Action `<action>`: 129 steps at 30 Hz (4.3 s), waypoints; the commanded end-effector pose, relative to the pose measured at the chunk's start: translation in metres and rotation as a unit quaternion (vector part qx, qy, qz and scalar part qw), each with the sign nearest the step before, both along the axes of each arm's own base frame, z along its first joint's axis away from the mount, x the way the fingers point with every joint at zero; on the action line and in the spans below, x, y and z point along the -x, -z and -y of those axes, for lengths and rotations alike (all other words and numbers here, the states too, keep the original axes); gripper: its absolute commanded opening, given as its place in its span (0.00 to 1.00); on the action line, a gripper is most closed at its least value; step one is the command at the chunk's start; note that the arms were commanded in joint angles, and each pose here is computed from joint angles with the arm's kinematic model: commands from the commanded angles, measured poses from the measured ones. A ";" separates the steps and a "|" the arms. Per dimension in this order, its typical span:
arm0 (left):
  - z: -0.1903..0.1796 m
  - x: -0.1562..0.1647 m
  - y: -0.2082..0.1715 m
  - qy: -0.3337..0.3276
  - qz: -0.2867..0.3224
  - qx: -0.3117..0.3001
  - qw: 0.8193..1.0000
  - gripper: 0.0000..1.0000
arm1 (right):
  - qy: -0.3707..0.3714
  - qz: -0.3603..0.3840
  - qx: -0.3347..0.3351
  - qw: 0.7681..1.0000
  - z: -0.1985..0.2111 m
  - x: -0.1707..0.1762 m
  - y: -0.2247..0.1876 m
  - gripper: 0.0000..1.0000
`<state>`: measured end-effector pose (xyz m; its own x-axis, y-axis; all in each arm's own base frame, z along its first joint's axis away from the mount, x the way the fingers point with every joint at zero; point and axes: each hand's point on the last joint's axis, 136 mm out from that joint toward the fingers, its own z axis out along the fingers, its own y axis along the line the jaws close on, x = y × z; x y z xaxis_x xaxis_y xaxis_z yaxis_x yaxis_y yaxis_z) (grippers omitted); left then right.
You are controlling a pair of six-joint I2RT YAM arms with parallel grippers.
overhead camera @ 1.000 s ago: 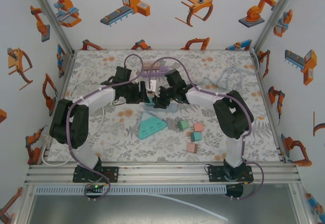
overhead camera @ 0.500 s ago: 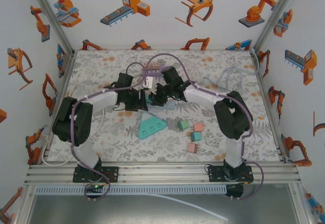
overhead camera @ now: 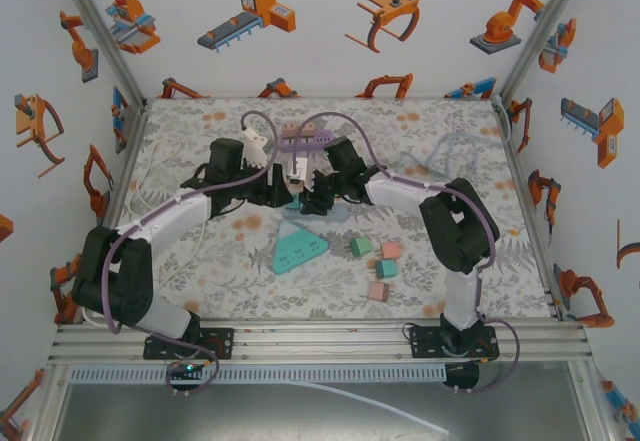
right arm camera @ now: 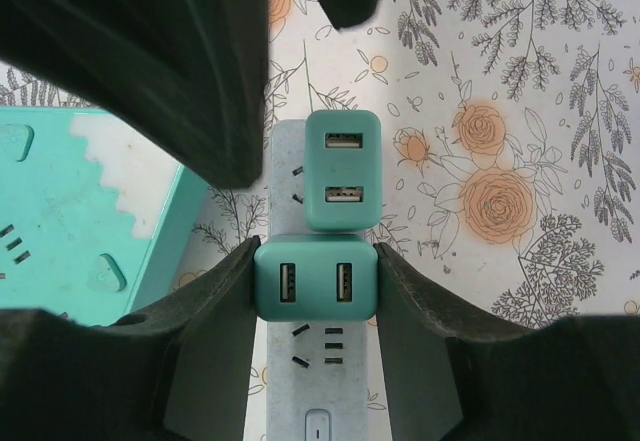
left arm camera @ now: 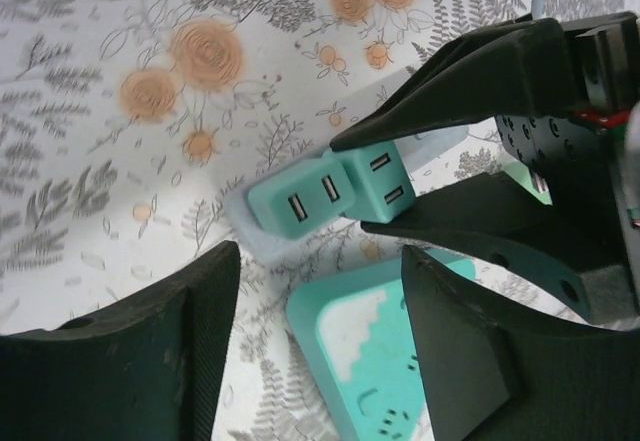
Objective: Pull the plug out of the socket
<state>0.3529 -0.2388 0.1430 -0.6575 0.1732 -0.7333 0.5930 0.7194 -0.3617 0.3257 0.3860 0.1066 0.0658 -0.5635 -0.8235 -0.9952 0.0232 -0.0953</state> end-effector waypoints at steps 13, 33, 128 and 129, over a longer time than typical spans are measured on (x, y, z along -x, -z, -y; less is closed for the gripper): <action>0.036 0.010 0.031 0.306 0.173 -0.082 0.933 0.52 | -0.039 -0.039 0.003 0.998 -0.003 0.020 0.007 0.00; 0.065 0.052 0.071 0.392 0.109 -0.097 0.908 0.54 | -0.034 -0.037 -0.001 0.999 -0.002 0.016 0.000 0.00; 0.051 0.122 0.130 0.435 0.068 -0.125 0.889 0.01 | 0.148 0.014 -0.416 0.897 0.078 -0.041 -0.234 0.00; 0.052 0.121 0.128 0.434 0.071 -0.125 0.889 0.02 | 0.151 0.021 -0.413 0.898 0.080 -0.041 -0.236 0.00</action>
